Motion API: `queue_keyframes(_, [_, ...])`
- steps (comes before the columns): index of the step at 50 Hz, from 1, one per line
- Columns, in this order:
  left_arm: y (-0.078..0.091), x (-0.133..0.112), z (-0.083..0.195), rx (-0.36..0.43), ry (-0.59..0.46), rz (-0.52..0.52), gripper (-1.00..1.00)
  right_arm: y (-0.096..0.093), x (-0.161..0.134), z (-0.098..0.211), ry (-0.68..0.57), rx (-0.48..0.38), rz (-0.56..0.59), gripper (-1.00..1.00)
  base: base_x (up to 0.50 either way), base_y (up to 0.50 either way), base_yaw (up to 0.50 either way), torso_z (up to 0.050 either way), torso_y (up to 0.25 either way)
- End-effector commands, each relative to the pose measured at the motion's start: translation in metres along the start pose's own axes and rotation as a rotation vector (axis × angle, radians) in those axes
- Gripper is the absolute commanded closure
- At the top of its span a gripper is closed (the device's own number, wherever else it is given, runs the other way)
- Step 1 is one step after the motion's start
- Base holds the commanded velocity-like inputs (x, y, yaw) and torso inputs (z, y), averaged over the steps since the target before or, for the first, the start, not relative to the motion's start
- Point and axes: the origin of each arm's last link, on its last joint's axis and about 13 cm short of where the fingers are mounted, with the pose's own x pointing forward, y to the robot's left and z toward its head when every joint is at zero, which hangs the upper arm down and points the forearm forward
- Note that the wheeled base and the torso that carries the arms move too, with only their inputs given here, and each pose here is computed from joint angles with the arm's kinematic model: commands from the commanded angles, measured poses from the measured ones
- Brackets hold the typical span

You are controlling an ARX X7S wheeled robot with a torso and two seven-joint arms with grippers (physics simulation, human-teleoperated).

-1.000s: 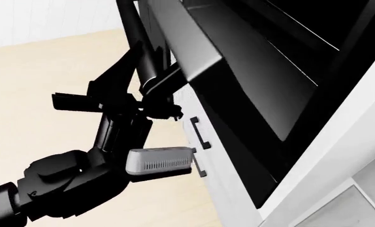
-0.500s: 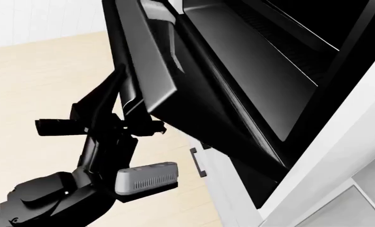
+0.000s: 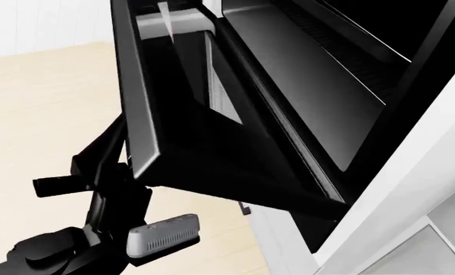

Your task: Open the oven door

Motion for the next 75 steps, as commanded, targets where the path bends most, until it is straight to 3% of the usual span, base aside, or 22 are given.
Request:
queue_keyframes(1, [-0.006, -0.040, -0.007, -0.021, -0.033, -0.141, 1.00, 0.000, -0.001, 0.001, -0.001, 0.005, -0.002, -1.00, 0.01, 0.01, 0.00, 0.000, -0.021])
queue_keyframes(15, [-0.033, -0.073, -0.052, 0.077, -0.040, -0.189, 1.00, 0.001, -0.001, 0.000, 0.001, 0.011, 0.001, -1.00, 0.00, 0.00, -0.01, -0.001, -0.004])
queue_keyframes(26, [-0.043, -0.096, -0.063, 0.075, 0.031, -0.196, 1.00, 0.001, -0.001, 0.001, 0.001, 0.016, 0.003, -1.00, 0.00, 0.01, -0.01, -0.002, -0.011])
queue_keyframes(48, [-0.039, -0.131, -0.056, 0.099, 0.120, -0.226, 1.00, 0.002, -0.002, 0.002, -0.004, 0.024, 0.005, -1.00, 0.01, 0.01, -0.01, -0.001, -0.005])
queue_keyframes(58, [-0.038, -0.149, -0.045, 0.050, 0.171, -0.226, 1.00, 0.002, -0.002, 0.003, -0.004, 0.026, 0.008, -1.00, 0.00, 0.00, 0.00, 0.000, 0.000])
queue_keyframes(75, [-0.038, -0.158, -0.041, 0.064, 0.226, -0.222, 1.00, 0.002, -0.001, 0.003, -0.006, 0.028, 0.007, -1.00, 0.00, 0.00, 0.00, 0.000, 0.000])
